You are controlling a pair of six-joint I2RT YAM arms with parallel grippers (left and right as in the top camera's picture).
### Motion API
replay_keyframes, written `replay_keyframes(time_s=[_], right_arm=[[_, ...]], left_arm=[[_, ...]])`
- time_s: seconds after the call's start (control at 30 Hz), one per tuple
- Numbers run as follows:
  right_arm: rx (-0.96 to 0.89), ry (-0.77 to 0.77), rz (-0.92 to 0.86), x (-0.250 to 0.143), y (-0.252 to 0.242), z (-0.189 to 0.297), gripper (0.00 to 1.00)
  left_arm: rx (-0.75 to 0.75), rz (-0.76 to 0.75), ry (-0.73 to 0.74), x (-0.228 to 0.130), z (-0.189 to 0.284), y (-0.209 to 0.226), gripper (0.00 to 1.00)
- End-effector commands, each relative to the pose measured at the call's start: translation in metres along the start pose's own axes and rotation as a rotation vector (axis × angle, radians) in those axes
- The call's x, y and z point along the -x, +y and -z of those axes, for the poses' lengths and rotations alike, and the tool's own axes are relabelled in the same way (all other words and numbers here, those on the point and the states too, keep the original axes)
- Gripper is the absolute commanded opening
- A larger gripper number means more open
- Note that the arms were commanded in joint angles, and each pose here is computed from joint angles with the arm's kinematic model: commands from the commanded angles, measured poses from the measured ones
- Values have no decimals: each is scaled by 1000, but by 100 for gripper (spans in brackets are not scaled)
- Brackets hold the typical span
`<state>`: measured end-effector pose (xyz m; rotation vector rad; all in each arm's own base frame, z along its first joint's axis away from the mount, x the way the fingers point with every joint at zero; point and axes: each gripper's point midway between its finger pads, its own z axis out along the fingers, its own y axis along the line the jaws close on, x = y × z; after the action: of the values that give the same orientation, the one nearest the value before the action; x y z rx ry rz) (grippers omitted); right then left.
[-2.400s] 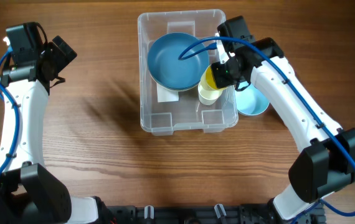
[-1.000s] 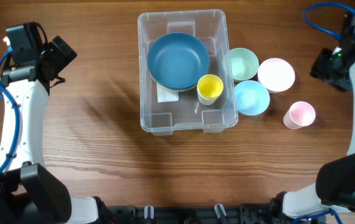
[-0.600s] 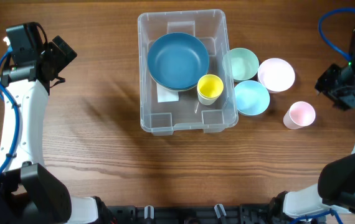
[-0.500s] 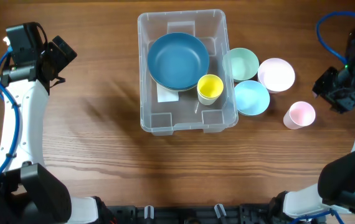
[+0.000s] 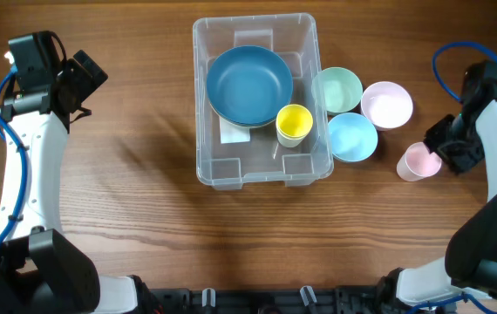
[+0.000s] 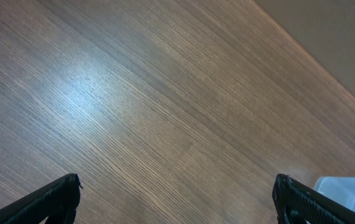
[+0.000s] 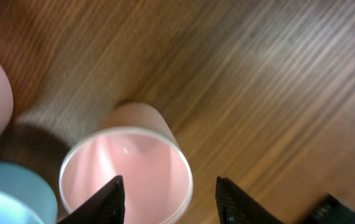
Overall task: Pack container
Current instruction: 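Lower the right gripper onto the pink cup and grasp it, then carry the pink cup into the bin and nest it in the cups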
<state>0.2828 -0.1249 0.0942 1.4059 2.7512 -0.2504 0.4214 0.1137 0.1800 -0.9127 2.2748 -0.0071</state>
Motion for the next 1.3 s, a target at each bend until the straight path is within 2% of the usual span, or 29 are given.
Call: replay_keyframes(time_s=[0.0, 0.43, 0.5, 0.6, 0.7, 1.0, 1.17, 1.27], right_arm=[[-20, -22, -62, -2, -5, -13, 47], [7, -88, -42, 4, 1, -42, 43], [9, -92, -42, 3, 1, -46, 40], [16, -102, -22, 5, 3, -46, 29], [16, -105, -14, 6, 3, -46, 5], [15, -165, -13, 19, 3, -35, 4], [66, -277, 18, 40, 6, 12, 4], [208, -360, 128, 51, 25, 53, 4]], left_arm=[[10, 4, -7, 3, -1, 2, 100], [10, 4, -7, 3, -1, 2, 100], [10, 4, -7, 3, -1, 2, 100], [10, 4, -7, 3, -1, 2, 100], [10, 4, -7, 3, -1, 2, 100], [10, 4, -7, 3, -1, 2, 100], [10, 4, -7, 3, -1, 2, 100], [10, 4, -7, 3, -1, 2, 100]])
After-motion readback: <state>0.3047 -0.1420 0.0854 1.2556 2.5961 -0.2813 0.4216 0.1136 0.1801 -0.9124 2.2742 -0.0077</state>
